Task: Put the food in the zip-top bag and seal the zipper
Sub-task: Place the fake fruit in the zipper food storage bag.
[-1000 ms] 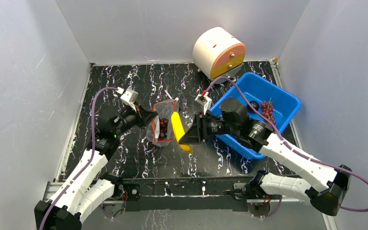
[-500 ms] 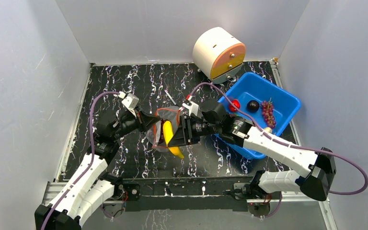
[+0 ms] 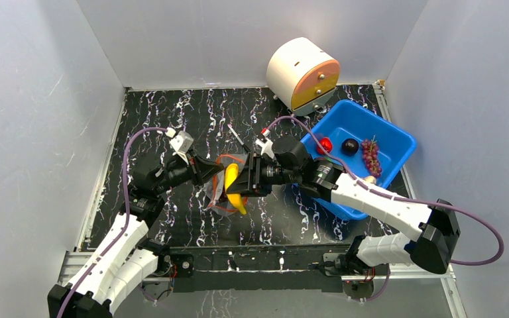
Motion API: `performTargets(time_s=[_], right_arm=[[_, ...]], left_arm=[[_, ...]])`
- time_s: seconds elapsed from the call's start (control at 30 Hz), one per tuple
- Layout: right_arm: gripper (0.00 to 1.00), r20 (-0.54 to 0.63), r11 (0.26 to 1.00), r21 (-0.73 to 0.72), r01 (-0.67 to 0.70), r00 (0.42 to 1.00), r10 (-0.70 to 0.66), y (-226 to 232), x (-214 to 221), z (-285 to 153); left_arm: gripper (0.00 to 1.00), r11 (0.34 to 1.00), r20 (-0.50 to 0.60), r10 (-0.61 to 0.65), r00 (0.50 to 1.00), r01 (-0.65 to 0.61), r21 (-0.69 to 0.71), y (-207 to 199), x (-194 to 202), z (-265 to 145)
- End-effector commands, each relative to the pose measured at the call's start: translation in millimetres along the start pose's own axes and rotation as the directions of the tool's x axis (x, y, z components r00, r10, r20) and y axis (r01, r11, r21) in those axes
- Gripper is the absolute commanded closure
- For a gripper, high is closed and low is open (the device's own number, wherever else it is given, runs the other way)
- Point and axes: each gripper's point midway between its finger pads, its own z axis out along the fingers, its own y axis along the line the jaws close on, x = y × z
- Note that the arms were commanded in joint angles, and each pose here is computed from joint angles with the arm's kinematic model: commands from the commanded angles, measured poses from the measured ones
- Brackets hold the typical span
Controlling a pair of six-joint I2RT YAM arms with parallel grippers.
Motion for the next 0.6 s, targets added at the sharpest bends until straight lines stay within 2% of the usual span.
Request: performTargets(time_s=[0.0,0.33,0.43,0.57], right_arm=[[0.65,0.135,0.994,-0.103,-0.044,0.989,0.058,32,-27,-6],[0.60,0.261,0.983,-0.081,-0.168,0.948,0.183,17,-48,-4],[0.54,0.289,0.971,-0.111,-0.214,0.928,0.237,15,-52,-4],[0.55,0.334,0.962,-0.122,-0.245,0.902,0.272,11,-61,-3]], left_arm=[[1.00,0.997,0.041,0.058,0.997,-0.061,0.055,-14,-15,-2],[1.00,0.995,0.064,0.061,0.996,-0.066,0.074,-22,-19,-6],[1.00,0.996,0.071,0.057,0.996,-0.062,0.070,-22,-21,-7],[1.00,0.996,0.070,0.061,0.996,-0.065,0.066,-22,-21,-8]])
